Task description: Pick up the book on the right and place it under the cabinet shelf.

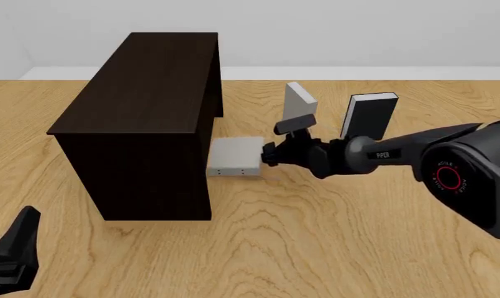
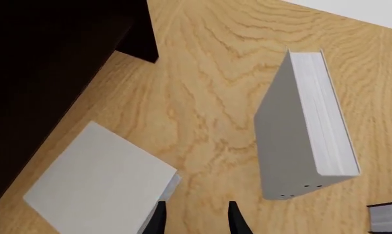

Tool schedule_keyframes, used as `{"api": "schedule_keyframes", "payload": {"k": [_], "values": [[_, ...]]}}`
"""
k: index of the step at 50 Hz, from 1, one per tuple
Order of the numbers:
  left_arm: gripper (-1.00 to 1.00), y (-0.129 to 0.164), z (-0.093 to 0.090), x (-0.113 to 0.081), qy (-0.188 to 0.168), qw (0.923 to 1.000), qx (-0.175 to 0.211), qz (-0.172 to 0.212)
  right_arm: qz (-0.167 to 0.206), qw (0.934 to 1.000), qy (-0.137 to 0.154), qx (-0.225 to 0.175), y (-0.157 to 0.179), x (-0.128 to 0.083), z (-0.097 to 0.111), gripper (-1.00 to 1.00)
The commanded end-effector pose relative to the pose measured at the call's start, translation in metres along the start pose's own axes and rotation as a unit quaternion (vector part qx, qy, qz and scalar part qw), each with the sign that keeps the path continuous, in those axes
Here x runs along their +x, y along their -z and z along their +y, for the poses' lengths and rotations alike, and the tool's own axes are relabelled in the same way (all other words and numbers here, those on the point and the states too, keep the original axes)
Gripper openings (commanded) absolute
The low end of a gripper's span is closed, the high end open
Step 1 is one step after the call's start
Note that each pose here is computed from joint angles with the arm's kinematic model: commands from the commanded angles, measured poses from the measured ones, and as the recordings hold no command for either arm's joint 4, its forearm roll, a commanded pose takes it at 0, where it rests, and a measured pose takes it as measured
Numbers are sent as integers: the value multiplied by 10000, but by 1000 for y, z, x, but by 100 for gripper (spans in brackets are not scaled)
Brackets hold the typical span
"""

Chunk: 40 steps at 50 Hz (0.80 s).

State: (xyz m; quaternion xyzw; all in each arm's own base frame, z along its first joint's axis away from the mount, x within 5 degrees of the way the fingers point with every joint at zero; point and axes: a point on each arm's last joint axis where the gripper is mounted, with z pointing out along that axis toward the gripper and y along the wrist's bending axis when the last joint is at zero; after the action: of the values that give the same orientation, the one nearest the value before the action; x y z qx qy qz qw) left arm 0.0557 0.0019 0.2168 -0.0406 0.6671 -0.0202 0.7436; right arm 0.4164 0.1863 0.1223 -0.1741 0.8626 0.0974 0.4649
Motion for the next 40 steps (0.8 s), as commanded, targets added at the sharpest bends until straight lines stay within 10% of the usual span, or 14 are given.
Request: {"api": "schedule_keyframes", "payload": {"k": [1,40], "values": [[100,0,0,0,10,10000,-3,2,-22,9997,123,-231,-2,-3,19,100],[100,0,0,0,46,10000,-17,-6,63,9992,122,-386,-15,2,37,100]]}}
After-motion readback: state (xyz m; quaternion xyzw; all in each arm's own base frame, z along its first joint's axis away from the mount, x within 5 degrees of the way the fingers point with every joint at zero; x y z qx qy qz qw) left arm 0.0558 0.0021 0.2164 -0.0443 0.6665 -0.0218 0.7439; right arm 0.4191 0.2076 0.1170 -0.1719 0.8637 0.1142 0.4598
